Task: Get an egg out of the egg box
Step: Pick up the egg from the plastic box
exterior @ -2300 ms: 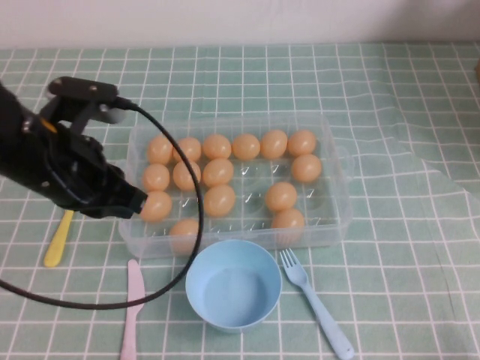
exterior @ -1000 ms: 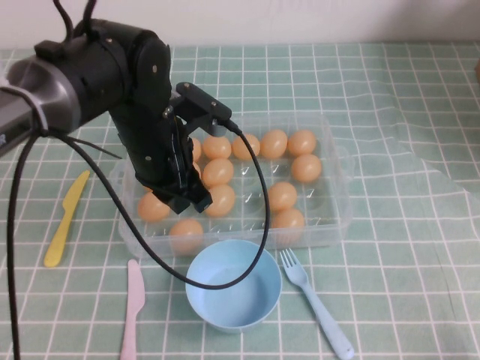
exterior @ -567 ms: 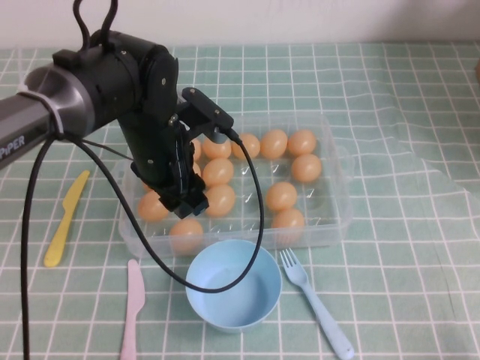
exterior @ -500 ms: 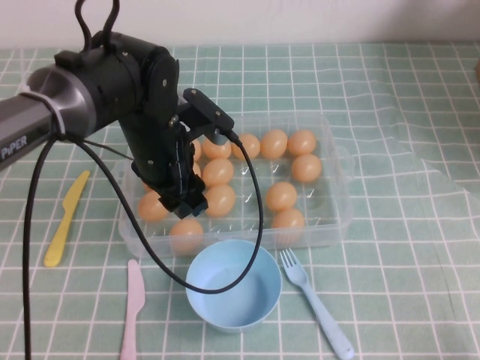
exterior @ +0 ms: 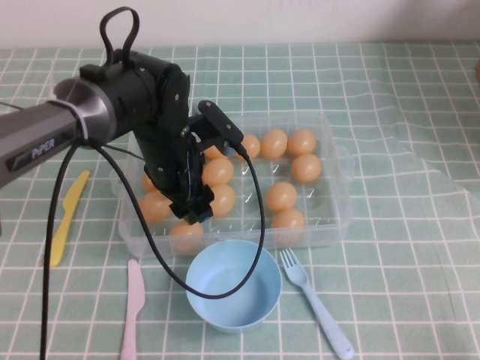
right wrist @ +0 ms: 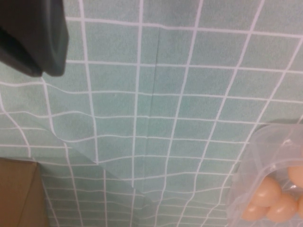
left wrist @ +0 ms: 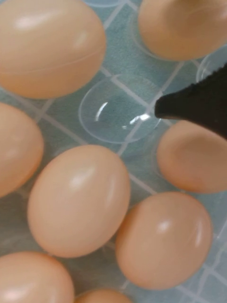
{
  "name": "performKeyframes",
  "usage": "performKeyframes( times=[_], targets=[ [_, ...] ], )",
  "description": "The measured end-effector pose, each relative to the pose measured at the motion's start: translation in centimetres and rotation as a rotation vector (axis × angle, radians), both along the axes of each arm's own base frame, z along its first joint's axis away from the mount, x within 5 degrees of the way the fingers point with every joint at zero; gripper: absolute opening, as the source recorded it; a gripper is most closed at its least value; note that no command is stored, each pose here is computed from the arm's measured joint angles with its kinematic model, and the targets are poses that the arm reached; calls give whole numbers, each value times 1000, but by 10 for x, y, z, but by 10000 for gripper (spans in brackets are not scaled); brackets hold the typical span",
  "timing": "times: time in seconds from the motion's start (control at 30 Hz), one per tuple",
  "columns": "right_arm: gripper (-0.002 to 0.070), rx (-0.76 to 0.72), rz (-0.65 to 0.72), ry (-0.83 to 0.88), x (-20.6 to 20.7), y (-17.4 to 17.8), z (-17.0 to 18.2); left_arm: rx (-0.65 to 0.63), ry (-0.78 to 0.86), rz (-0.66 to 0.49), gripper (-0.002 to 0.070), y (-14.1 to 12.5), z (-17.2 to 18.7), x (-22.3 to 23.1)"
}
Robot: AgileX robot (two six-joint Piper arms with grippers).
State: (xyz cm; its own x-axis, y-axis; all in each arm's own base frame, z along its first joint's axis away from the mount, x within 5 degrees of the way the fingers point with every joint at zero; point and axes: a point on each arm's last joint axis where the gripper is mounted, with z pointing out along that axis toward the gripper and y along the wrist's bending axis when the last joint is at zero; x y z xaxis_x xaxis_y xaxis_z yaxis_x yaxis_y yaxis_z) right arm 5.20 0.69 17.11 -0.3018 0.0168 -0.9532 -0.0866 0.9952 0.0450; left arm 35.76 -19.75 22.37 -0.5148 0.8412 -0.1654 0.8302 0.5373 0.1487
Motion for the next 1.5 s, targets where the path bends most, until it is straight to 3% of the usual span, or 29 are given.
performKeyframes(
  times=[0.87, 1.5],
  targets=[
    [-18, 0, 0, 0, 0, 0, 0, 21, 134, 54, 372, -4, -7, -1],
    [-18, 0, 0, 0, 0, 0, 0, 3, 171, 170, 371, -4, -8, -3]
  ],
)
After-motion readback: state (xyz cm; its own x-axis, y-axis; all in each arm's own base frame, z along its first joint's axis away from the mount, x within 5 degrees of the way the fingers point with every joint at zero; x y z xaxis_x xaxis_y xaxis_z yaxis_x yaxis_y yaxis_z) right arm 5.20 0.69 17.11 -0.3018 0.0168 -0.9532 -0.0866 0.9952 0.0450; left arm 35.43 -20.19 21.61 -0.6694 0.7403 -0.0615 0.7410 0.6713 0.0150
